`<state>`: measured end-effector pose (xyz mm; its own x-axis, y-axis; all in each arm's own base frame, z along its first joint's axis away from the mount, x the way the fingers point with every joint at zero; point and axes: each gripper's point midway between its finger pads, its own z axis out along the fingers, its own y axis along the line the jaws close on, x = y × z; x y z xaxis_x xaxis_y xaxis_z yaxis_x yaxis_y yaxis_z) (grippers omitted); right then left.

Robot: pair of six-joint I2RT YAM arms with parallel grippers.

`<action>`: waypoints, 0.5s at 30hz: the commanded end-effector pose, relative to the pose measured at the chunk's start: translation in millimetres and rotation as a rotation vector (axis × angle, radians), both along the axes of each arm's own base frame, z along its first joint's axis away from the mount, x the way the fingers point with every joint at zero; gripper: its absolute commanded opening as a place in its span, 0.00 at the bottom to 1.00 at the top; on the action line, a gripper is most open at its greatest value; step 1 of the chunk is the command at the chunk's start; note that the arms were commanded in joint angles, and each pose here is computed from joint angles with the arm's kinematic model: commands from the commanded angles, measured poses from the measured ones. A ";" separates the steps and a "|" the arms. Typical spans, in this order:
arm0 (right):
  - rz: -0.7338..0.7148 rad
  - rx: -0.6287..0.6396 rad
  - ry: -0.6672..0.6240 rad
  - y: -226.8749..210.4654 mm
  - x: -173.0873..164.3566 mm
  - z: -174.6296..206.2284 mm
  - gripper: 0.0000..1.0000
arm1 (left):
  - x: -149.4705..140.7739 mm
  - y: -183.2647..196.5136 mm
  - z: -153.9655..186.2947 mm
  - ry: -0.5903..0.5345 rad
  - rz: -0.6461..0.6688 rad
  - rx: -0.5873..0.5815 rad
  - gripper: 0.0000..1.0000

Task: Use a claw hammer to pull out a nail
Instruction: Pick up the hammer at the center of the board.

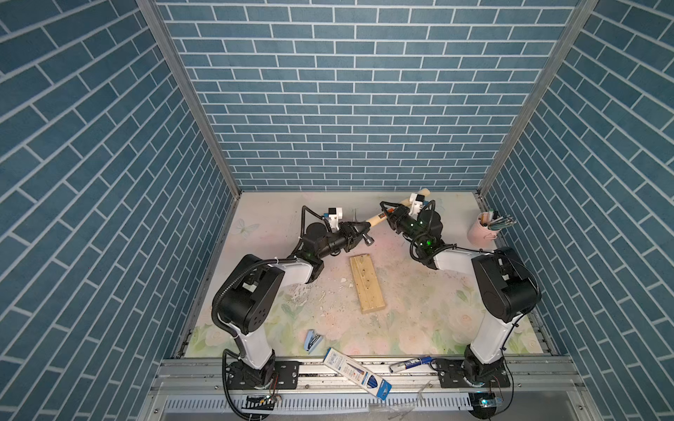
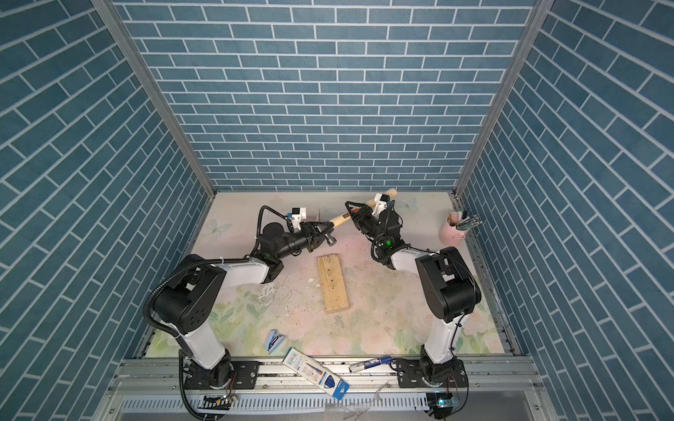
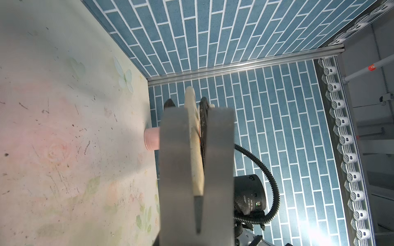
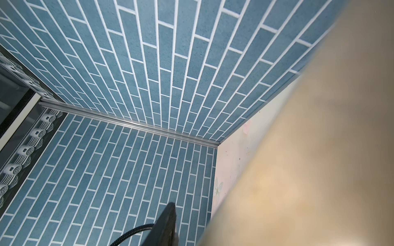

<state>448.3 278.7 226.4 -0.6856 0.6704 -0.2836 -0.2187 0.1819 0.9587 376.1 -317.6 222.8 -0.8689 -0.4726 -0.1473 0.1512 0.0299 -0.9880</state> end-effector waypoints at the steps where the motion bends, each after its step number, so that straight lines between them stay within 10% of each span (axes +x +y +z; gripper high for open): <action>1: -0.003 0.101 -0.063 -0.2 6.0 31.9 0.43 | -19.2 -14.0 37.5 -0.141 -0.069 -0.088 0.00; 15: 0.021 0.141 -0.056 3.1 8.7 35.2 0.30 | -25.8 -26.9 22.0 -0.117 -0.103 -0.071 0.01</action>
